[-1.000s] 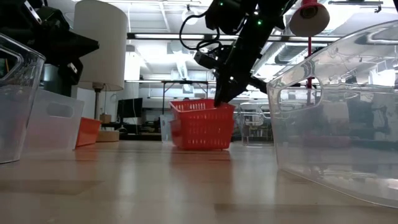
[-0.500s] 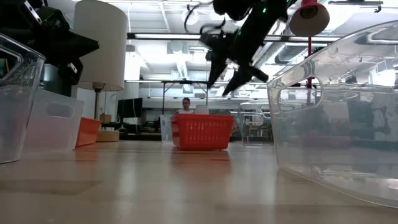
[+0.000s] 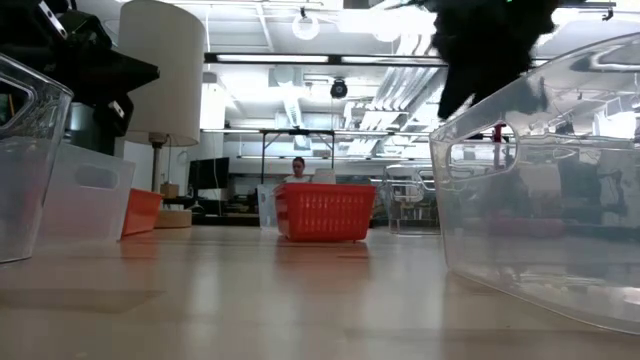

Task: Stack baskets by color
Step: Stack the left orange bin on the right orange bin

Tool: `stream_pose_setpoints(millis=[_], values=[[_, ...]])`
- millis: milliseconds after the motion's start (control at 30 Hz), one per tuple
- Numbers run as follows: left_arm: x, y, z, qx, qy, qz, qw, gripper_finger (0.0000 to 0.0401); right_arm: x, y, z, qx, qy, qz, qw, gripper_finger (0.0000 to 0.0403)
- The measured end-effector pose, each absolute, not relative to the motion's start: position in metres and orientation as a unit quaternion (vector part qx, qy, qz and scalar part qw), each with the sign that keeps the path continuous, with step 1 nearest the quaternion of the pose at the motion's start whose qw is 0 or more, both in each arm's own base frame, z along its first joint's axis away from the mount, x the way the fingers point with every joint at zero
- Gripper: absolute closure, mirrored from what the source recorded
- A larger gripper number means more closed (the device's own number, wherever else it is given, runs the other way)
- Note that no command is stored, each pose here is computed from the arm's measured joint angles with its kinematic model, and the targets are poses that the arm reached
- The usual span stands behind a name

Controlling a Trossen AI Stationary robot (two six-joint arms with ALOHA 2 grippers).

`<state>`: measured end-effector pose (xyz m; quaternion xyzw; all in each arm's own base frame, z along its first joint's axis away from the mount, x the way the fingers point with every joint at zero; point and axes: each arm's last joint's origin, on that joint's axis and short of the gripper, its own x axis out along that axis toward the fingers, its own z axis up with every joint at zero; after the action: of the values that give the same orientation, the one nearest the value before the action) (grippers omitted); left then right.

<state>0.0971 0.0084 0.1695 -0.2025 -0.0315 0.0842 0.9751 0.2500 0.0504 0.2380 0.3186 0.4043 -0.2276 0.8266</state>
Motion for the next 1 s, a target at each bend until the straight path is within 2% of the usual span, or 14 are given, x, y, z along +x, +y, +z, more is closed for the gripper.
stream_pose_setpoints(millis=[233,333,800,867,1000], values=[[0.097,0.009,0.17,-0.203,-0.034,0.089,0.975,0.0401,0.225,0.078,0.242,0.418,0.144,-0.179,0.879,0.0194],[0.097,0.01,0.173,-0.208,-0.055,0.099,0.971,0.0401,0.224,0.081,0.247,0.424,0.072,-0.169,0.887,0.0194],[0.087,0.011,0.215,-0.287,-0.266,0.076,0.917,0.04,0.231,0.073,0.262,0.418,0.004,-0.154,0.895,0.0194],[0.085,0.012,0.226,-0.302,-0.278,0.089,0.908,0.0393,0.233,0.07,0.265,0.412,-0.002,-0.144,0.9,0.0194],[0.094,0.014,0.241,-0.321,-0.243,0.122,0.907,0.0358,0.23,0.062,0.274,0.394,-0.008,-0.118,0.912,0.0194]])
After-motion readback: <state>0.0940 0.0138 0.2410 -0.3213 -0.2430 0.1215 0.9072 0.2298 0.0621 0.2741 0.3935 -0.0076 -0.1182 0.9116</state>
